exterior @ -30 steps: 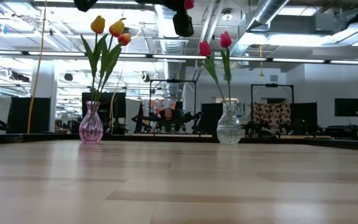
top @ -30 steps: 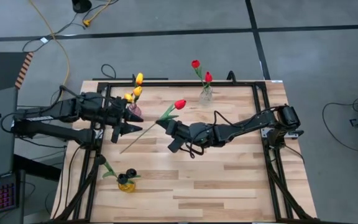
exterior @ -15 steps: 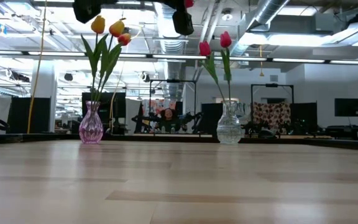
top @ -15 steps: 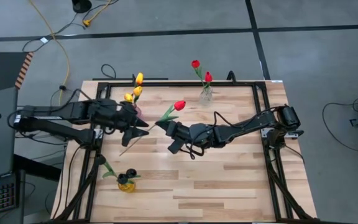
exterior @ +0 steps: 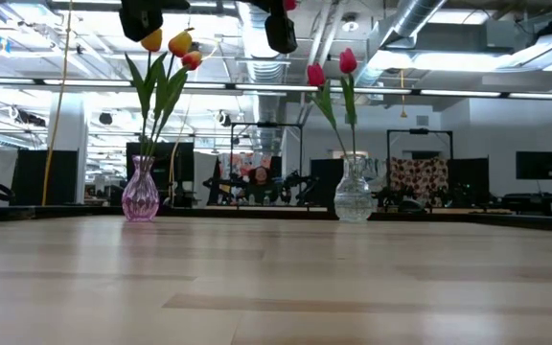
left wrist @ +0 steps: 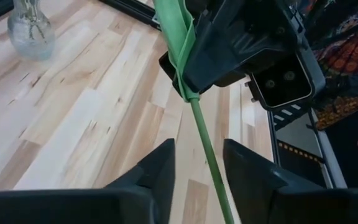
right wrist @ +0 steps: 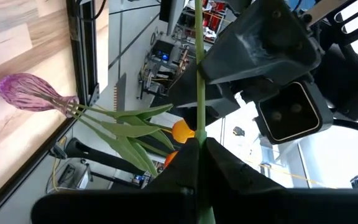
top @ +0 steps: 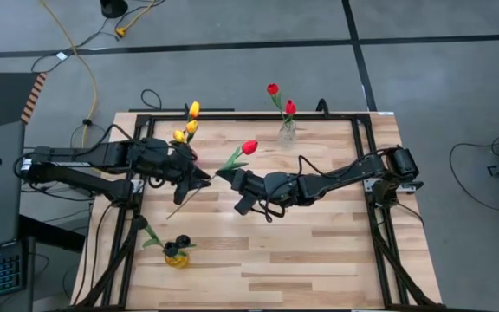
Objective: Sort flowers into vase by color
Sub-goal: Put the red tulip into the transparent vase
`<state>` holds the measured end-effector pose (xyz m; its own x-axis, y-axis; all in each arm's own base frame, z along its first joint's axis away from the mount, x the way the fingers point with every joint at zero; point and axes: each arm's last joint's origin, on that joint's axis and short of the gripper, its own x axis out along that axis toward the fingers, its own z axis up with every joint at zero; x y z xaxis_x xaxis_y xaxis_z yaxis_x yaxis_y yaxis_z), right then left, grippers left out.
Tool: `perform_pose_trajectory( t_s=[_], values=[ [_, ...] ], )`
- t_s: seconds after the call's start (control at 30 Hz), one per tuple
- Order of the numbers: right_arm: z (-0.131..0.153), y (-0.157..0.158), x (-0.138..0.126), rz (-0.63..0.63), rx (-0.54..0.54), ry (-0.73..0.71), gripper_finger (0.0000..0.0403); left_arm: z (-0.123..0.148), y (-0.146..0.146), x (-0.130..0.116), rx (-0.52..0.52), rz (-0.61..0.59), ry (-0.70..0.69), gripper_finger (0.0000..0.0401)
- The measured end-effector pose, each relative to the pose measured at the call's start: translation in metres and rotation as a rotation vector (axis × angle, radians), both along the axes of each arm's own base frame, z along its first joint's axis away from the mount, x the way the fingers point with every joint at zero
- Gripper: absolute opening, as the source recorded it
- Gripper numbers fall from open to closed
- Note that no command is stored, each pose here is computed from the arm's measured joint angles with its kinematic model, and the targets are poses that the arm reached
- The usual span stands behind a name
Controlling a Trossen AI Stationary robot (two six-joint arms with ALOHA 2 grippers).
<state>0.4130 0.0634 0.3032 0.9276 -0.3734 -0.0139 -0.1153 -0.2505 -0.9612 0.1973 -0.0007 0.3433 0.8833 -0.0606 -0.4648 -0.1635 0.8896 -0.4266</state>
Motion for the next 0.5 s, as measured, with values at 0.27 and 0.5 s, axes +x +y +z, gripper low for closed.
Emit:
perform_pose_trajectory(
  t_s=[0.27, 0.5],
  values=[
    [0.0001, -0.0002, 0.0, 0.0, 0.0, -0.002, 0.0046, 0.0, 0.0, 0.0, 0.026, -0.016, -0.002, 0.0038],
    [0.0002, -0.0001, 0.0, -0.002, 0.121, -0.051, 0.0064, -0.0002, 0.0, -0.0001, 0.031, -0.017, -0.001, 0.0005]
  ],
)
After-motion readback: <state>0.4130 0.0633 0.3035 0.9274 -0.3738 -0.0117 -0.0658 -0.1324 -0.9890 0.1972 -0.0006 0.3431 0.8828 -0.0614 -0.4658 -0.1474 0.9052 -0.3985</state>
